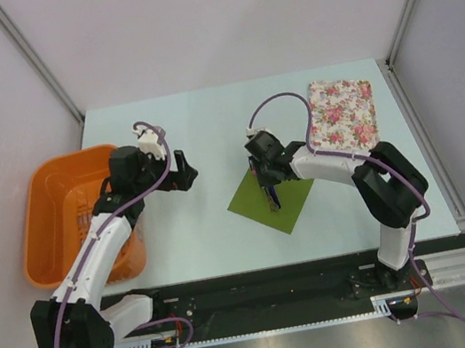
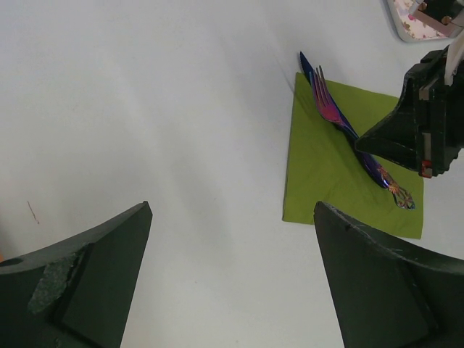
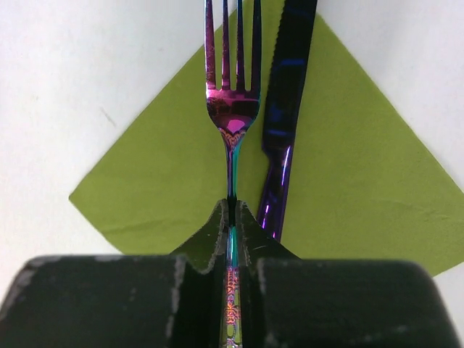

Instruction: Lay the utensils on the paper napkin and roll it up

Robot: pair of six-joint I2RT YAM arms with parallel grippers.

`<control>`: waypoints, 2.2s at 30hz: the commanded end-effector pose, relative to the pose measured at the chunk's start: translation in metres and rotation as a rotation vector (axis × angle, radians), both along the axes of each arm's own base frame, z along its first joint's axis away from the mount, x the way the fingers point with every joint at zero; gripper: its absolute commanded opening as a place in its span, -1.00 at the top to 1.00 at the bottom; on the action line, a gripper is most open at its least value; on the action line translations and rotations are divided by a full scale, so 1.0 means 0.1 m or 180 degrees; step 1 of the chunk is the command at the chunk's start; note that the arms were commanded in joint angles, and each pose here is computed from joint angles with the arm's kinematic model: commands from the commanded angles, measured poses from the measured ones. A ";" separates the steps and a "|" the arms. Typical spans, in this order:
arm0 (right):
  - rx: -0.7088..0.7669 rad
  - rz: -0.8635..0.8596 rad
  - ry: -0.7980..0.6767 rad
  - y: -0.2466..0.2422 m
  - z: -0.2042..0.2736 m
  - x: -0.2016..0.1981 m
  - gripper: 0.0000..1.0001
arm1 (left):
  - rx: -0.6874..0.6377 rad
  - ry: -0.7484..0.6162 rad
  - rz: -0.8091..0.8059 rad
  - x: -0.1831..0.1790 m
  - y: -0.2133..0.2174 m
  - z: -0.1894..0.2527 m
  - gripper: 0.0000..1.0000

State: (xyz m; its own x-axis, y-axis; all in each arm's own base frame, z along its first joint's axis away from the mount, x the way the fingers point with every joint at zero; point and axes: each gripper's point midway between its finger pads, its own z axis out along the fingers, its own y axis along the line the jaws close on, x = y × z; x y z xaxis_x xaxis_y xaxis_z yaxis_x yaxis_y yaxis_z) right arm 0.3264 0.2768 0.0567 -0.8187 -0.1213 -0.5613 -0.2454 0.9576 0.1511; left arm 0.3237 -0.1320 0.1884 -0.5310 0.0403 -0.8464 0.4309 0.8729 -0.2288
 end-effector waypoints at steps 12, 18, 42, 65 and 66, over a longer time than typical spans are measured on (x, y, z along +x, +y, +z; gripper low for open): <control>0.0164 -0.0357 -0.0166 0.05 -0.01 0.44 0.89 | -0.0082 -0.0018 -0.0039 0.02 -0.05 -0.01 -0.99; 0.0165 -0.0303 -0.0138 0.08 -0.06 0.44 0.76 | -0.0067 0.0012 -0.0055 0.02 -0.05 -0.05 -1.00; 0.1162 0.0768 -0.0347 -0.43 1.29 0.31 -0.39 | 0.0874 -0.0703 -0.1651 -0.83 -0.40 -0.11 -0.99; 0.1802 0.0513 0.1136 -1.27 0.35 -0.24 -0.18 | 0.1570 -0.1151 -0.3276 -1.60 -2.67 -0.93 -0.38; 0.1816 0.0459 0.1148 -1.32 0.33 -0.22 -0.18 | 0.1585 -0.1166 -0.3295 -1.58 -2.71 -1.00 -0.36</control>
